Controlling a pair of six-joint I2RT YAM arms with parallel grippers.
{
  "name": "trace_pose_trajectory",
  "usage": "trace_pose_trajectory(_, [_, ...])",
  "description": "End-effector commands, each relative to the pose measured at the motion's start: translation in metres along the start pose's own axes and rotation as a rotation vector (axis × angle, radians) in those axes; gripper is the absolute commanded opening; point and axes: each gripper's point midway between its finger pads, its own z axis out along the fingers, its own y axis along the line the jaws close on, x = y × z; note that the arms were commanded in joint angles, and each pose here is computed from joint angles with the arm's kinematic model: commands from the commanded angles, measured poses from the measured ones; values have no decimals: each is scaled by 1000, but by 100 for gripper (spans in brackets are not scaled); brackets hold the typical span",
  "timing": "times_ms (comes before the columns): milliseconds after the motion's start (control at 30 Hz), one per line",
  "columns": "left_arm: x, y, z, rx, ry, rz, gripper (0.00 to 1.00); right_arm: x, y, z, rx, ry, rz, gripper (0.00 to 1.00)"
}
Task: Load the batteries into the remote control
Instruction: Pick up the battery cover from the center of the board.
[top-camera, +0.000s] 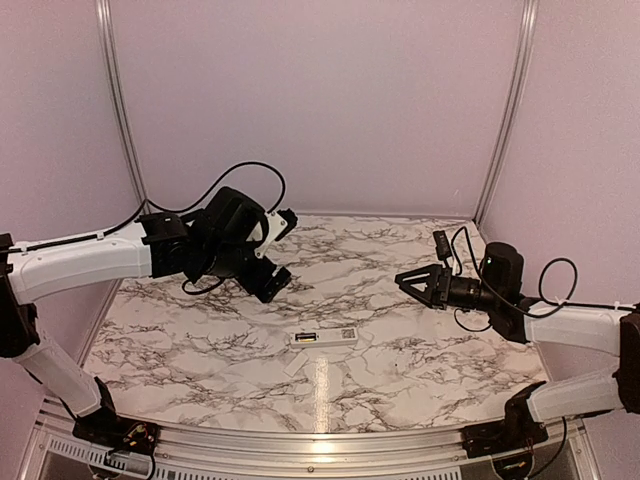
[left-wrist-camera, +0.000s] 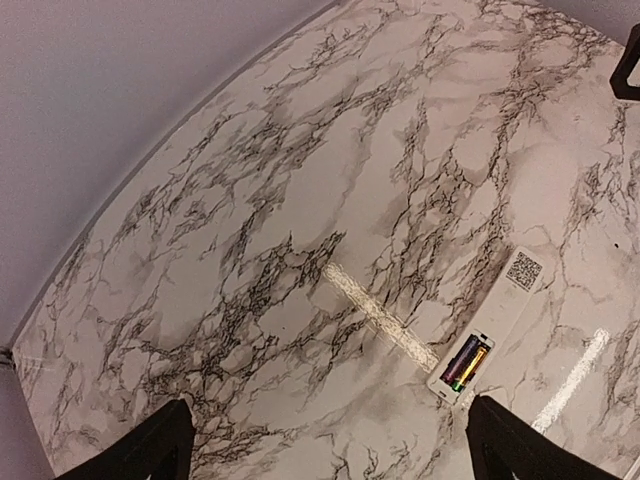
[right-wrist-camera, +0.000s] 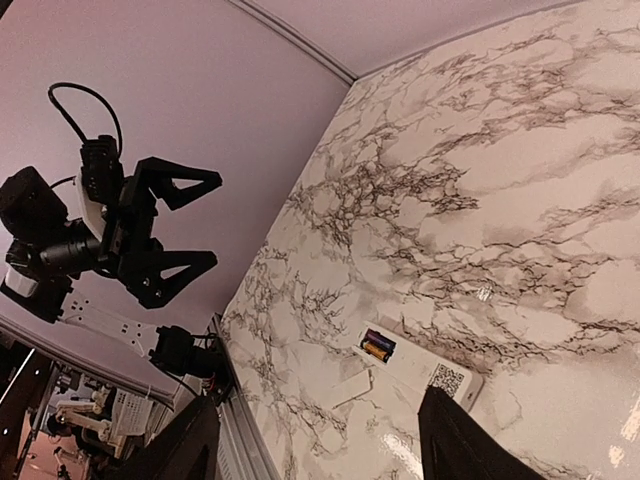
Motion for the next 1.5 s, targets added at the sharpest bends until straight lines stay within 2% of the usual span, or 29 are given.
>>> trace_pose_trajectory(0, [56,-5,15,-17,127,-200,99,-11,5,1,-8,-9,-27,66])
trace_pose_trajectory(100, [66,-17,8,53,113,-318,99,-11,5,1,-9,-8,-27,66])
trace_pose_trajectory(167, [77,-30,5,111,175,-367,99,-11,5,1,-7,-7,-27,66])
trace_pose_trajectory(267, [90,-63,2,218,217,-386,99,-10,4,1,-5,-5,-25,66])
trace_pose_trajectory(367, [108,-84,5,201,281,-375,99,-10,3,2,-2,-3,-24,65])
trace_pose_trajectory(600, [132,-127,20,222,417,-351,75,-10,0,3,14,10,-29,65])
trace_pose_trajectory(1000, [155,-146,52,163,539,-304,56,-11,1,5,7,17,-37,65])
trace_pose_trajectory(1467, [174,-154,67,158,614,-258,50,-8,-2,7,4,23,-33,64])
